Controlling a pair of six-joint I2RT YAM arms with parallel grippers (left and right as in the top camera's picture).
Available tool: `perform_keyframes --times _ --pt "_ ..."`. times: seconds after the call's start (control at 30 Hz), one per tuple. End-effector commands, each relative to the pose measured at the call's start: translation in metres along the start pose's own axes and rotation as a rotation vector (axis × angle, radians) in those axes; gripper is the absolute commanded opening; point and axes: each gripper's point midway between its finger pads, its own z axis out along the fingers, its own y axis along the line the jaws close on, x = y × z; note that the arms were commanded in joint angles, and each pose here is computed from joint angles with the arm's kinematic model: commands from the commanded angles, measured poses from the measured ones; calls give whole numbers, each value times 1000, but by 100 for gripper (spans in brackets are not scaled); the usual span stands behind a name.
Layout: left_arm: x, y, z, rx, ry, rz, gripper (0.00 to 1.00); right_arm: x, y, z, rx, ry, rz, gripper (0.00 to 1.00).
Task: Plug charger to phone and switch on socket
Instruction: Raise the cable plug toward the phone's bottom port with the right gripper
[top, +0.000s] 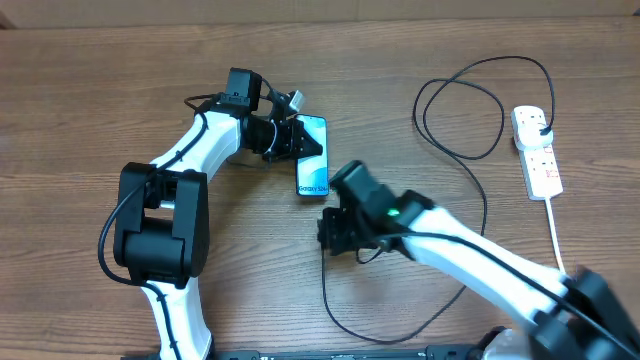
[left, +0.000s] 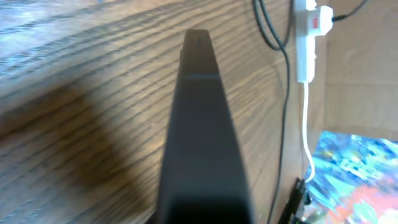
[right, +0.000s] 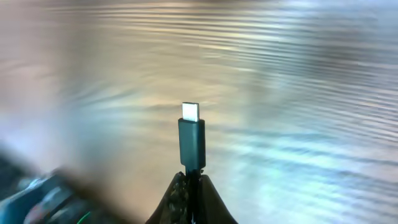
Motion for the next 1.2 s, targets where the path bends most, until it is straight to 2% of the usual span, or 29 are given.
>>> perform_keyframes --times 0.0,0.1,0.2,0.3,0.37,0.47,0.53,0.87,1.17 --pt "-1 -35 -11 131 -8 91 4 15 32 -31 -162 29 -176 4" --pt "0 -46 -13 194 -2 98 4 15 23 -36 -120 -31 -196 4" --pt "2 -53 -14 239 4 107 4 12 10 -19 -127 -82 -148 4" --pt "2 -55 -14 252 5 115 4 6 7 2 -238 -190 -138 4" --pt "5 -65 -17 316 9 154 4 3 7 7 -341 -281 -131 4" --pt "8 -80 -23 411 11 206 4 1 3 1 -446 -392 -144 4" --pt "9 -82 -24 421 12 208 4 -4 -5 -3 -448 -464 -143 4" --pt "10 -85 -25 446 20 188 4 -26 -36 -1 -293 -592 -58 4" --pt "12 -89 -21 447 46 122 4 -33 -33 -7 -321 -627 -2 4"
